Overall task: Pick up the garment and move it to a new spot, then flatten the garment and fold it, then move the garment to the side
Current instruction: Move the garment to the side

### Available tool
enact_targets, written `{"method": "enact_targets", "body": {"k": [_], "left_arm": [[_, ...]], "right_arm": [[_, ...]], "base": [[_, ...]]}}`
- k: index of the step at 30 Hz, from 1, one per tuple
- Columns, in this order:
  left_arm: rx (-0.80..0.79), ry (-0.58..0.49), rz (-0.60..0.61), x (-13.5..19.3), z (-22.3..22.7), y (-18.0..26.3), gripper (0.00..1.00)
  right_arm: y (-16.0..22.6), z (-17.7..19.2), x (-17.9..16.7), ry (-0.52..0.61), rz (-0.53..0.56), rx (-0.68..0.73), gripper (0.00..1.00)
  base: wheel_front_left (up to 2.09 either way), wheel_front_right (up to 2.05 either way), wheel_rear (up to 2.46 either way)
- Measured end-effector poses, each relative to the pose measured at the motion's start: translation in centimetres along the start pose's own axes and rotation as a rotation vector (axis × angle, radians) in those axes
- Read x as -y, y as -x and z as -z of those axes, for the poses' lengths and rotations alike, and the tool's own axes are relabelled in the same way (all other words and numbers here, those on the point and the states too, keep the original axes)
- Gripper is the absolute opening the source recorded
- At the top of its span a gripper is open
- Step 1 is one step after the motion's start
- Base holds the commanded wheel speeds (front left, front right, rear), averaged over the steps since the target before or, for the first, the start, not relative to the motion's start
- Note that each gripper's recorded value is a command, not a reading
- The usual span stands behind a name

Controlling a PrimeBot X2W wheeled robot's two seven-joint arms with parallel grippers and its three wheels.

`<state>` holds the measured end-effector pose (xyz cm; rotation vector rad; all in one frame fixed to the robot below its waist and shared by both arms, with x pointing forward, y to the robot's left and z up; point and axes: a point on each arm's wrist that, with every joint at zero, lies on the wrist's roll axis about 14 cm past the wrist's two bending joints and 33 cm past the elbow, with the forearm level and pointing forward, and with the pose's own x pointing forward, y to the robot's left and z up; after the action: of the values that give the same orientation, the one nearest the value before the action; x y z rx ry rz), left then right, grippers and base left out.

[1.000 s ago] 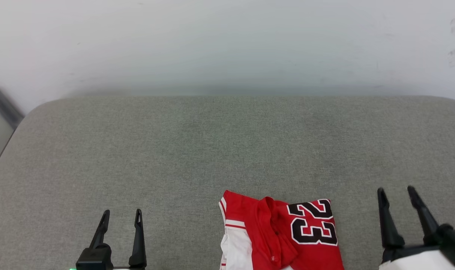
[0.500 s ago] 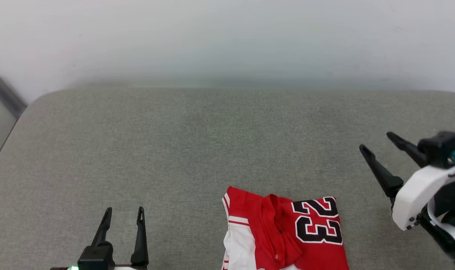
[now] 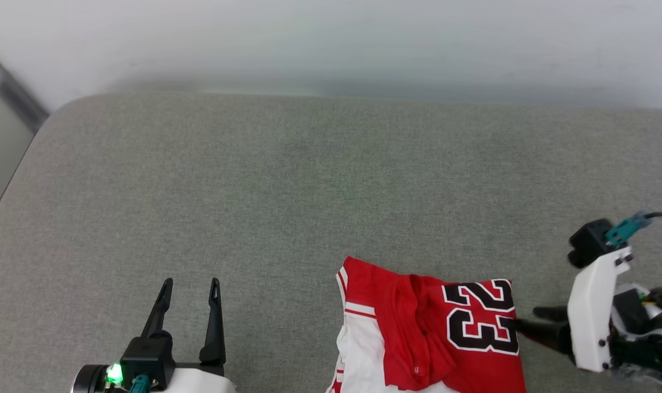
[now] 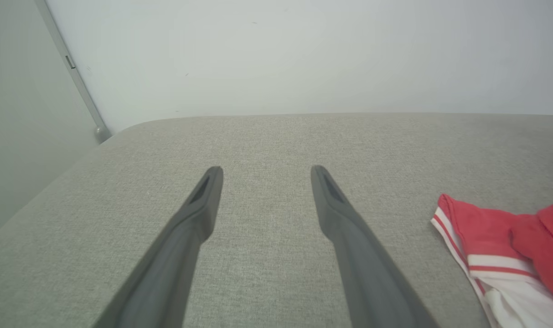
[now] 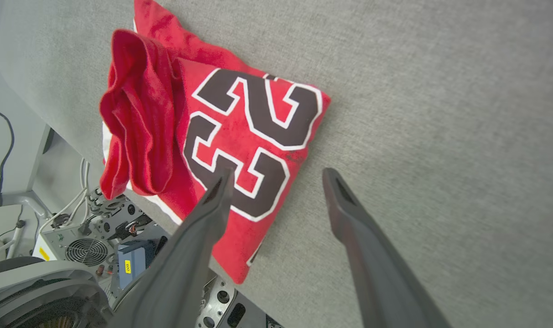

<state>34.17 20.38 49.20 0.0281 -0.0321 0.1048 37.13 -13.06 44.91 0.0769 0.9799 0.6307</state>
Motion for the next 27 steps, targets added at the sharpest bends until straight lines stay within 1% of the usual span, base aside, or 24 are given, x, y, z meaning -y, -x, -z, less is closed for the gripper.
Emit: {"method": "enact_targets", "body": {"k": [9, 13, 17, 18, 19, 24, 27], "left_arm": [[-0.018, -0.005, -0.001, -0.1, 0.6, -1.3, 1.00], [-0.027, -0.009, -0.010, -0.3, 0.9, -1.6, 1.00], [-0.040, -0.013, -0.021, -0.6, 1.3, -1.6, 1.00], [-0.041, -0.014, -0.022, -0.7, 1.4, -1.6, 1.00], [-0.041, -0.014, -0.023, -0.7, 1.3, -1.6, 1.00], [-0.030, -0.011, -0.027, -0.8, 1.0, -1.4, 1.00], [-0.025, -0.002, -0.025, -0.6, 0.8, -1.1, 1.00]], "right_arm": [[-5.3, 4.5, -1.9, -0.128, -0.112, -0.171, 1.00], [-6.8, 6.5, -1.5, -0.135, -0.102, -0.241, 1.00], [-7.7, 7.2, -1.2, -0.111, -0.089, -0.251, 1.00], [-7.8, 7.2, -1.2, -0.107, -0.087, -0.247, 0.25], [-7.8, 7.1, -1.2, -0.098, -0.085, -0.239, 0.00], [-7.6, 5.5, -1.6, -0.054, -0.084, -0.156, 0.00], [-6.9, 3.7, -2.0, -0.018, -0.087, -0.086, 0.00]], "base": [[0.00, 0.00, 0.00], [0.00, 0.00, 0.00], [0.00, 0.00, 0.00], [0.00, 0.00, 0.00], [0.00, 0.00, 0.00], [0.00, 0.00, 0.00], [0.00, 0.00, 0.00]]}}
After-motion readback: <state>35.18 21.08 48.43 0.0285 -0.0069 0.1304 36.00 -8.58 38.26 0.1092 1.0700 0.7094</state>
